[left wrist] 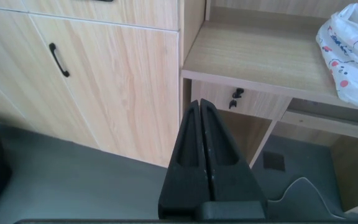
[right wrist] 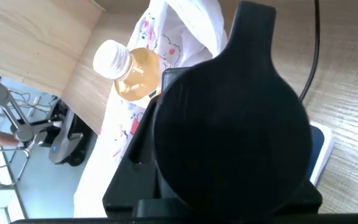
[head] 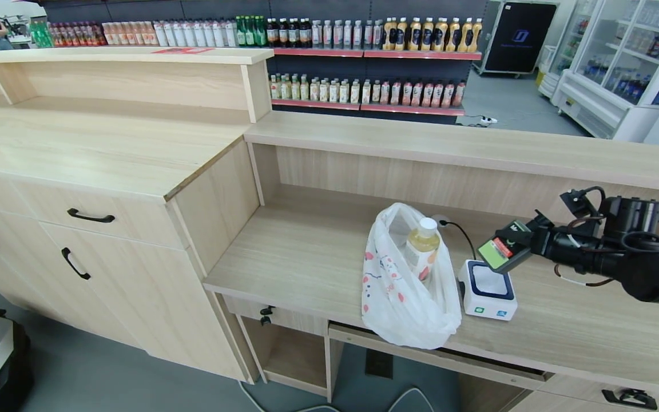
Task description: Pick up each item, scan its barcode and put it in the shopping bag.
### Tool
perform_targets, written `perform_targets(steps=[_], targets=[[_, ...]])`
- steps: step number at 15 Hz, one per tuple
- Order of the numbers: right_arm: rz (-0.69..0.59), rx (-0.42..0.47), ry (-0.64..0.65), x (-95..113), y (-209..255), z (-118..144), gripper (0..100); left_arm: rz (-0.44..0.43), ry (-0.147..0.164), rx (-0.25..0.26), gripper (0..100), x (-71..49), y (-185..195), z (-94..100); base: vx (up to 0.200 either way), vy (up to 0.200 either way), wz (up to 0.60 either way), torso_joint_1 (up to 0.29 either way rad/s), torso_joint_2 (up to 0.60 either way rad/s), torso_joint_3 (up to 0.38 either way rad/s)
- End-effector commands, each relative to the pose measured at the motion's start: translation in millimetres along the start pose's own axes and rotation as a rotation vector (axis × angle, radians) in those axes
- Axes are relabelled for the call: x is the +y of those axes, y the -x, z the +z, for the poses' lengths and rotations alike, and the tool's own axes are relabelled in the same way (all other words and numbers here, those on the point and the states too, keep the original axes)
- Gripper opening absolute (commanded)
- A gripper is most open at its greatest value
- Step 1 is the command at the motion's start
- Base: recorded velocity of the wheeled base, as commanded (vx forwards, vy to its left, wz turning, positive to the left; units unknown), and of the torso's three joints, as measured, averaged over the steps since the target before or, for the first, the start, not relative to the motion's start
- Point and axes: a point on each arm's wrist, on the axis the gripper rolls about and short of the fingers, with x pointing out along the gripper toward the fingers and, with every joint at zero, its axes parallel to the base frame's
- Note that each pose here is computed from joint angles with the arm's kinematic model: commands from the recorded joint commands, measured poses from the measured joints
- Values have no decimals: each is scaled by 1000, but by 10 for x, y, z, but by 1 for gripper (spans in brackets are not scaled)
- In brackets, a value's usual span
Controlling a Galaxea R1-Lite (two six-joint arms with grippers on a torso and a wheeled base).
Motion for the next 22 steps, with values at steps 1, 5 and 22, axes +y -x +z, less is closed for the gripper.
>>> perform_targets(steps=[1,5,22], targets=[[4,10,-6,-27,-55,-38,0,0,0,0,0,0,0,0,0,0,0,0,0,0],[7,20,-8,-53,-132,-75,0,0,0,0,0,0,0,0,0,0,0,0,0,0],[-67,11,8,-98,-390,-229,0,0,0,0,0,0,0,0,0,0,0,0,0,0]])
